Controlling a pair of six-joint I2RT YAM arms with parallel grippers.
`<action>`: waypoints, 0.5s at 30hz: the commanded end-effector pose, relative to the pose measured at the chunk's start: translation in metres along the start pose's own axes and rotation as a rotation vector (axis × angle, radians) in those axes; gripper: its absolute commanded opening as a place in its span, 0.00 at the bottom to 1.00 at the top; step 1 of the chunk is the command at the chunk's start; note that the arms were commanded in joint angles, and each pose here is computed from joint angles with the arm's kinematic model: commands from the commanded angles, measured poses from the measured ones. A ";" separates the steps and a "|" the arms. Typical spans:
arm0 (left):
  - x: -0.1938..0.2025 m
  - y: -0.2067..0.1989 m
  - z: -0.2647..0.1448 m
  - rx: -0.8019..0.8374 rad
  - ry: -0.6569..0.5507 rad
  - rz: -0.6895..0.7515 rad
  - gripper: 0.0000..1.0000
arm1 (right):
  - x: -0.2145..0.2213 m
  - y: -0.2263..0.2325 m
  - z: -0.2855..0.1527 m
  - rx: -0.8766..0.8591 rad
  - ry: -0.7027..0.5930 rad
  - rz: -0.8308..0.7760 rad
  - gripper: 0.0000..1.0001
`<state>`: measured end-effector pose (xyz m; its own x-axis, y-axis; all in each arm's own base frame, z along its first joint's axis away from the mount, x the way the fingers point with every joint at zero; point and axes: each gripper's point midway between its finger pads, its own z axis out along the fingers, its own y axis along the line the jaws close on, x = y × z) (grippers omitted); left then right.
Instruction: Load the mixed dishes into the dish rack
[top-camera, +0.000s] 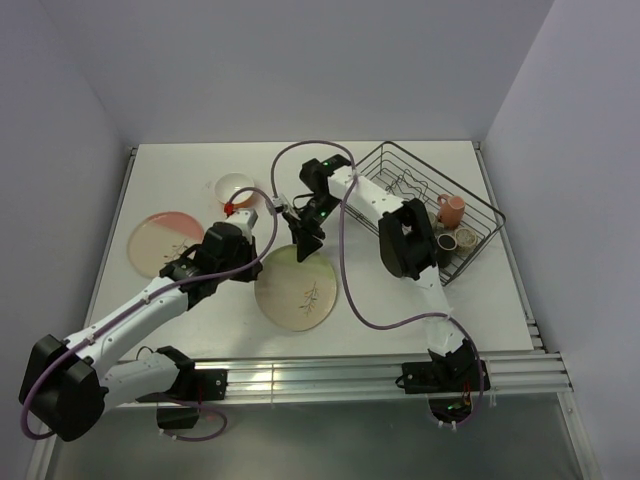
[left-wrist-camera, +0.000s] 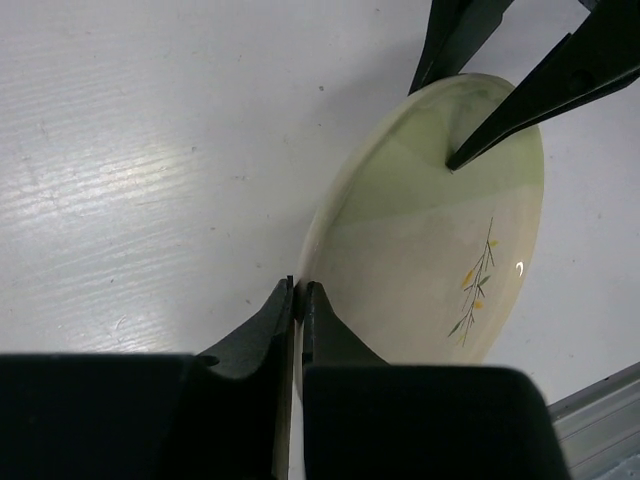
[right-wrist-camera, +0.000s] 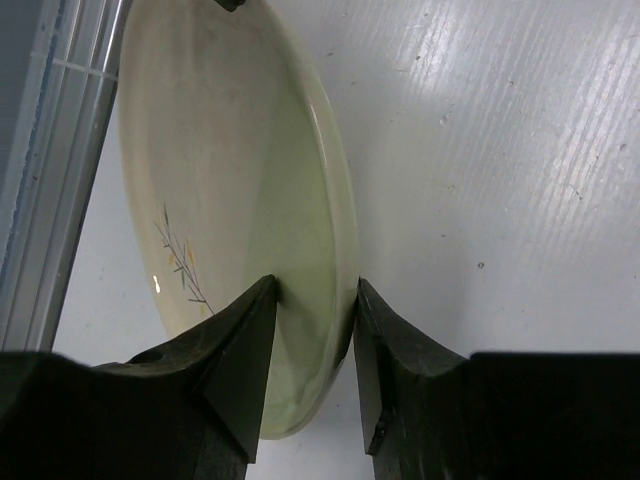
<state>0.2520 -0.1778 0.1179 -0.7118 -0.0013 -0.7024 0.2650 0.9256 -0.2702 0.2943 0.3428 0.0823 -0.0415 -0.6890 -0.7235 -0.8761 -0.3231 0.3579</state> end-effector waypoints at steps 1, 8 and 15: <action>-0.039 -0.018 0.002 0.064 -0.144 -0.018 0.09 | -0.027 0.032 -0.019 -0.017 -0.050 -0.003 0.02; -0.038 -0.019 0.006 0.074 -0.143 -0.023 0.25 | -0.028 0.036 -0.028 -0.027 -0.096 0.047 0.00; -0.044 -0.024 0.004 0.097 -0.169 -0.033 0.45 | -0.027 0.045 -0.038 -0.027 -0.135 0.089 0.00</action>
<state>0.2719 -0.1918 0.1337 -0.6502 -0.0604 -0.7573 0.2804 0.9074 -0.3131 0.2879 0.3293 0.0989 -0.1596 -0.6624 -0.7319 -0.8595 -0.2715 0.4332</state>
